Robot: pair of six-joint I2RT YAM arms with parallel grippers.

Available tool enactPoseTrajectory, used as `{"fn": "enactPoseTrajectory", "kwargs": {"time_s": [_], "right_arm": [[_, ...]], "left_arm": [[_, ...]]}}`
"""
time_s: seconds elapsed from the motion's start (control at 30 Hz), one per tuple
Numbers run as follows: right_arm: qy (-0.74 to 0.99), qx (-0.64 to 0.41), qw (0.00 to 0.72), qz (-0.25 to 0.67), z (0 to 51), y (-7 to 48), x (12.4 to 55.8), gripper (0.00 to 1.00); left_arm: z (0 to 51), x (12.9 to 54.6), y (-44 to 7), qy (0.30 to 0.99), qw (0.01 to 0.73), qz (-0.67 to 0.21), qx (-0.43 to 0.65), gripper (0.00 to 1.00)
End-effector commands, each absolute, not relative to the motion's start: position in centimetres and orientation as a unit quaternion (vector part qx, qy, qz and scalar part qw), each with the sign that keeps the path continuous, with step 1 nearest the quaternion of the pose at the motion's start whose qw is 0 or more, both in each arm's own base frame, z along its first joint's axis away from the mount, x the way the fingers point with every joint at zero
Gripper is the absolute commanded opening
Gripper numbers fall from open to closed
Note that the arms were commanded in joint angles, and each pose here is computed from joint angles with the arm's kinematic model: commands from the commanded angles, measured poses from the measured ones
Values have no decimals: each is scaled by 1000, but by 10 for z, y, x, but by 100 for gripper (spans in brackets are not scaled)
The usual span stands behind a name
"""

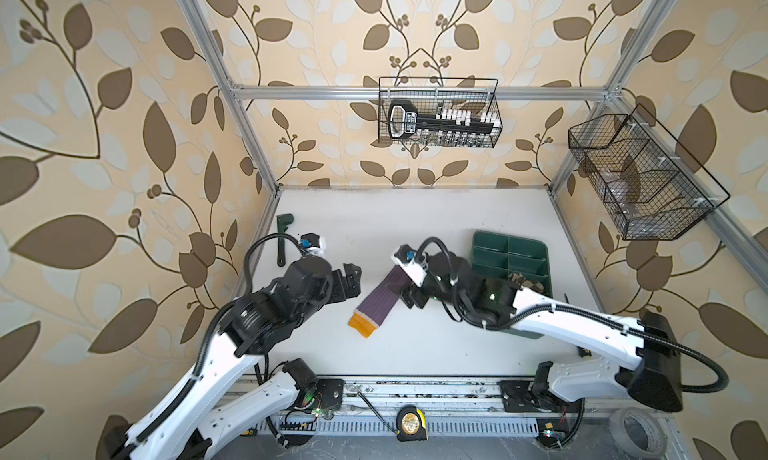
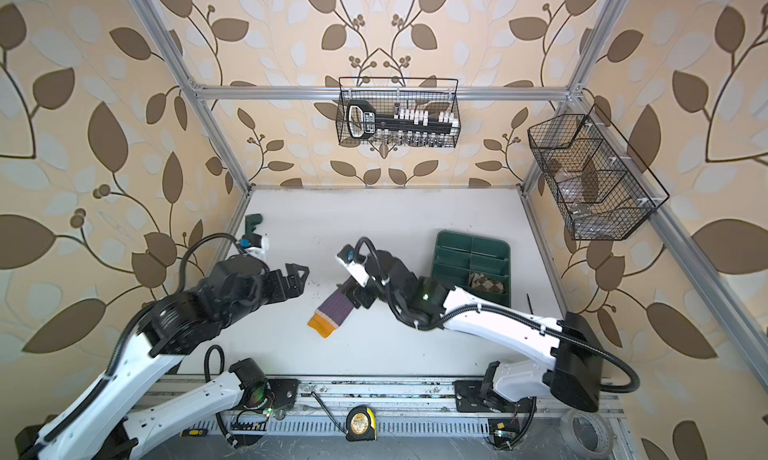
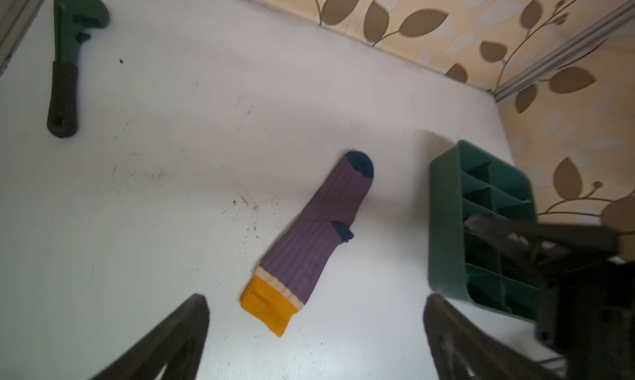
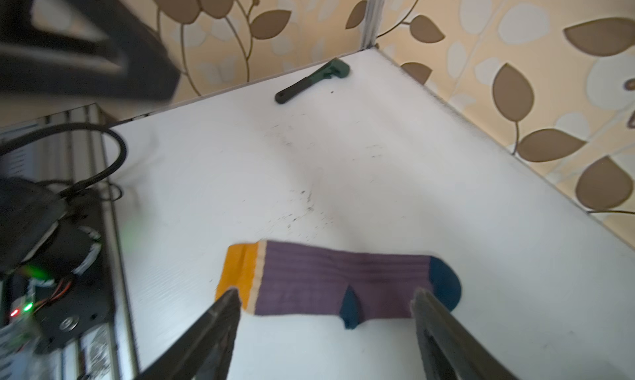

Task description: Roll the socks

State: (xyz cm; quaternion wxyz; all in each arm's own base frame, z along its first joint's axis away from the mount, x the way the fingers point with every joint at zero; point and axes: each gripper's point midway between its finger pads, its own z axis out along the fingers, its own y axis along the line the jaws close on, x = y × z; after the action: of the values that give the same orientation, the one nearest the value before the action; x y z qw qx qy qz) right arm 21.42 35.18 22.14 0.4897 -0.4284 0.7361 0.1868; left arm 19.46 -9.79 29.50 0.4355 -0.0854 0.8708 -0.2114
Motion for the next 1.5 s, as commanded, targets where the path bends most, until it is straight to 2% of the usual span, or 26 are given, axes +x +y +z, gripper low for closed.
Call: {"fn": "enactPoseTrajectory", "kwargs": {"time_s": [0.0, 0.1, 0.37, 0.53, 0.77, 0.93, 1.2, 1.47], "right_arm": [[693, -485, 511, 154, 173, 354, 183, 77], [652, -523, 526, 154, 154, 371, 158, 75], [607, -577, 529, 132, 108, 431, 155, 70], [596, -613, 504, 121, 82, 454, 157, 68], [597, -653, 451, 117, 59, 470, 154, 53], [582, -680, 436, 96, 58, 472, 153, 54], [566, -716, 407, 38, 32, 444, 164, 62], [545, -738, 395, 46, 12, 454, 164, 60]], "left_arm": [[309, 188, -82, 838, 494, -219, -76, 99], [310, 183, -72, 824, 515, -221, -85, 99], [293, 188, -63, 842, 499, -177, -102, 99], [291, 189, -63, 845, 497, -169, -102, 99], [297, 190, -58, 842, 508, -154, -97, 99], [301, 190, -59, 842, 510, -152, -90, 99], [305, 189, -60, 846, 507, -145, -77, 99], [302, 186, -54, 842, 513, -142, -82, 99]]}}
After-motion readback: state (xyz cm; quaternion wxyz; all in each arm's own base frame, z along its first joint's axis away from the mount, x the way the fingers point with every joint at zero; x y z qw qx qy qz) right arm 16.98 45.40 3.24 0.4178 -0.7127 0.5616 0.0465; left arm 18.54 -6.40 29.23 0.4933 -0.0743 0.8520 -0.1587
